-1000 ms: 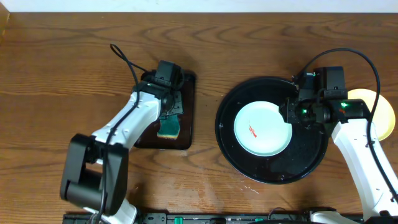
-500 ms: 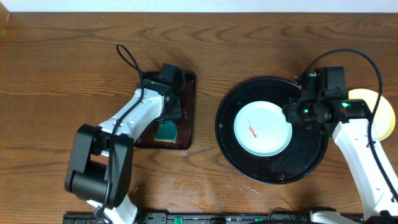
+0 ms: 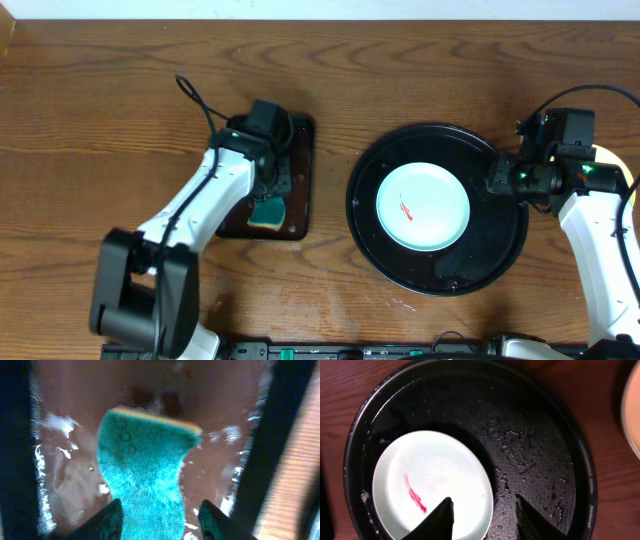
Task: Clean dirty plates on tray and stack at the side
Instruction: 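Grasp the green sponge from the small tray with the left gripper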
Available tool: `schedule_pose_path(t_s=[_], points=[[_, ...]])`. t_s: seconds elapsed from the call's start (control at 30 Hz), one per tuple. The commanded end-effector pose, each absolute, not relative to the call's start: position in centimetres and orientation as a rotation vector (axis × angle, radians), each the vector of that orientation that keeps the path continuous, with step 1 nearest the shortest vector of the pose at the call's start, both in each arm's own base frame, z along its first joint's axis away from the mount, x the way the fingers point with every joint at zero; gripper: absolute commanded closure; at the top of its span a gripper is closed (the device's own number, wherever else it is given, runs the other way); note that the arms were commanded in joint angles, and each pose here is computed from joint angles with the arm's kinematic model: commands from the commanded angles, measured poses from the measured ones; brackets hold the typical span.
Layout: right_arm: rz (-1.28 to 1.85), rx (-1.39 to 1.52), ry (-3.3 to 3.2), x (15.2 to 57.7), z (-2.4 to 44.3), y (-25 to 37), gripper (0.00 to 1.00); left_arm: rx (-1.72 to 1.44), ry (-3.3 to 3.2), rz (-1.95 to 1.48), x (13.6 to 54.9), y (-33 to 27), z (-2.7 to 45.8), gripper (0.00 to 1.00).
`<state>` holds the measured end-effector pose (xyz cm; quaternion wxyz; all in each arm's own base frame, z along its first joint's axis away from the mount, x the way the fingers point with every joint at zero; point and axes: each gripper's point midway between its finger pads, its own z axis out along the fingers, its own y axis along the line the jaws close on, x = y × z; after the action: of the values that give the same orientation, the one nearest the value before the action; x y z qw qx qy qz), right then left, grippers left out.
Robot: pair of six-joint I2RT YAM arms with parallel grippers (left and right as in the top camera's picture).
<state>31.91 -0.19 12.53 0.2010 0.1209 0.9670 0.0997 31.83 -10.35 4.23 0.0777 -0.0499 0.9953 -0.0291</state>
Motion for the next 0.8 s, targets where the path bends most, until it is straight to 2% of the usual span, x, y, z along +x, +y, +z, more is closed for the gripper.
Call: schedule_pose_path(t_s=[0.0,0.17,0.37,0.67,0.77], points=[[0.311,0.309,2.705,31.8,12.5,0.1,0.62,-0.207,3.076,-0.046,29.9,-9.7,0.5,0.59],[0.312,0.303,2.713,31.7,12.2,0.2,0.61,-0.209,3.084,-0.045,30.1,-9.8,-0.5,0.92],[0.306,0.252,2.724,31.4,10.6,0.5,0.6,-0.147,3.063,-0.057,31.5,-10.3,2.1,0.92],[0.443,0.078,2.654,31.7,7.7,2.6,0.64,-0.11,2.95,-0.137,34.1,-11.4,10.0,0.93],[0.429,0.068,2.642,31.6,6.8,2.5,0.73,-0.099,2.918,-0.225,34.1,-12.2,11.8,0.93]])
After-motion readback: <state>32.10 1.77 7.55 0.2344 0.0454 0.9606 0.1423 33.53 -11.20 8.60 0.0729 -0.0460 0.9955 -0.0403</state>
